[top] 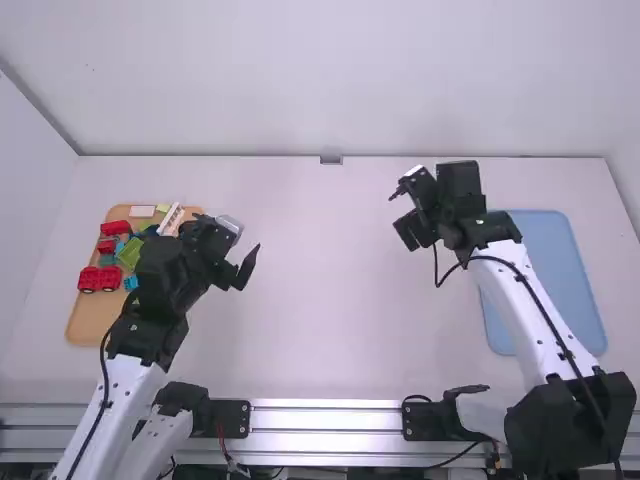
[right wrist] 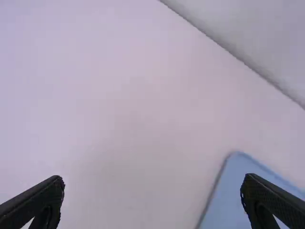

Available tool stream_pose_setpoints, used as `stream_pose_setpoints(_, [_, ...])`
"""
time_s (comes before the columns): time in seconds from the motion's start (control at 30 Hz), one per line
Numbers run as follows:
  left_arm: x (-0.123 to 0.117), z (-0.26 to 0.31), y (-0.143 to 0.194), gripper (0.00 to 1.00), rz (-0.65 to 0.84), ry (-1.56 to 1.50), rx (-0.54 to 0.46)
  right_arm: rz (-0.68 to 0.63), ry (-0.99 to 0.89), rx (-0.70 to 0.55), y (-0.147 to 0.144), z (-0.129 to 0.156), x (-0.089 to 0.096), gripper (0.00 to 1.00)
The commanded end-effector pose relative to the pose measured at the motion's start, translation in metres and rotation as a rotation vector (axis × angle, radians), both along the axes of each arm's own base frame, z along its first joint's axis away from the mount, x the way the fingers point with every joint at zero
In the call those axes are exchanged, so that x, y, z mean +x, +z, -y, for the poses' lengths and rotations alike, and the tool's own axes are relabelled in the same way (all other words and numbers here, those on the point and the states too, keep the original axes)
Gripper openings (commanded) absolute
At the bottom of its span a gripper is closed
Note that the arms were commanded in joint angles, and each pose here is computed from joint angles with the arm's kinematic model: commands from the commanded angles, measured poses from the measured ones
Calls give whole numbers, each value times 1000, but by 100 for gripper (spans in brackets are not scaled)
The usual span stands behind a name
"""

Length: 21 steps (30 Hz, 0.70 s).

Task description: Assemble lego blocks to make yellow taxi

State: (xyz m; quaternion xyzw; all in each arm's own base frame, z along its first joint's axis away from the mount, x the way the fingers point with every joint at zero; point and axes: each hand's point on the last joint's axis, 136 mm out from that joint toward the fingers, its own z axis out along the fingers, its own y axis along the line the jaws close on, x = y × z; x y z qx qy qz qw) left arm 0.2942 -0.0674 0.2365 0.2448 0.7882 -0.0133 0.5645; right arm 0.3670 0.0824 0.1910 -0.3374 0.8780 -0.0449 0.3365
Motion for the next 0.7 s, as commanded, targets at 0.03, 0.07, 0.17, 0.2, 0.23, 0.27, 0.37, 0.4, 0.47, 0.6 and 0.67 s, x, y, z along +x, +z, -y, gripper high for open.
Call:
stream_pose_setpoints(0.03, [-5, -11, 14, 97, 55, 53, -23, 66, 81, -42, 16, -5, -2, 97])
stream_pose_setpoints(0.07, [-5, -15, 14, 96, 62, 73, -29, 73, 66, -35, 17, -2, -2, 96])
stream_pose_setpoints(0.17, [-5, -32, 15, 92, 92, 156, -54, 100, 7, -9, 20, 11, -2, 92])
stream_pose_setpoints(0.2, [-5, -35, 15, 91, 98, 173, -59, 106, -4, -3, 21, 14, -2, 92])
stream_pose_setpoints(0.23, [-6, -45, 15, 89, 116, 217, -73, 120, -34, 10, 22, 20, -3, 90])
stream_pose_setpoints(0.27, [-7, -50, 15, 88, 127, 245, -82, 129, -53, 19, 23, 24, -3, 89])
stream_pose_setpoints(0.37, [-11, -61, 16, 83, 173, 314, -123, 166, -126, 52, 28, 40, -4, 85])
stream_pose_setpoints(0.4, [-13, -65, 17, 81, 191, 338, -141, 181, -154, 65, 29, 46, -5, 83])
stream_pose_setpoints(0.47, [-17, -67, 9, 78, 189, 360, -169, 206, -199, 86, 32, 56, -7, 80])
stream_pose_setpoints(0.6, [-27, -67, -12, 69, 175, 382, -254, 275, -310, 144, 38, 80, -13, 73])
stream_pose_setpoints(0.67, [-32, -67, -24, 64, 167, 394, -301, 313, -335, 183, 41, 80, -17, 69])
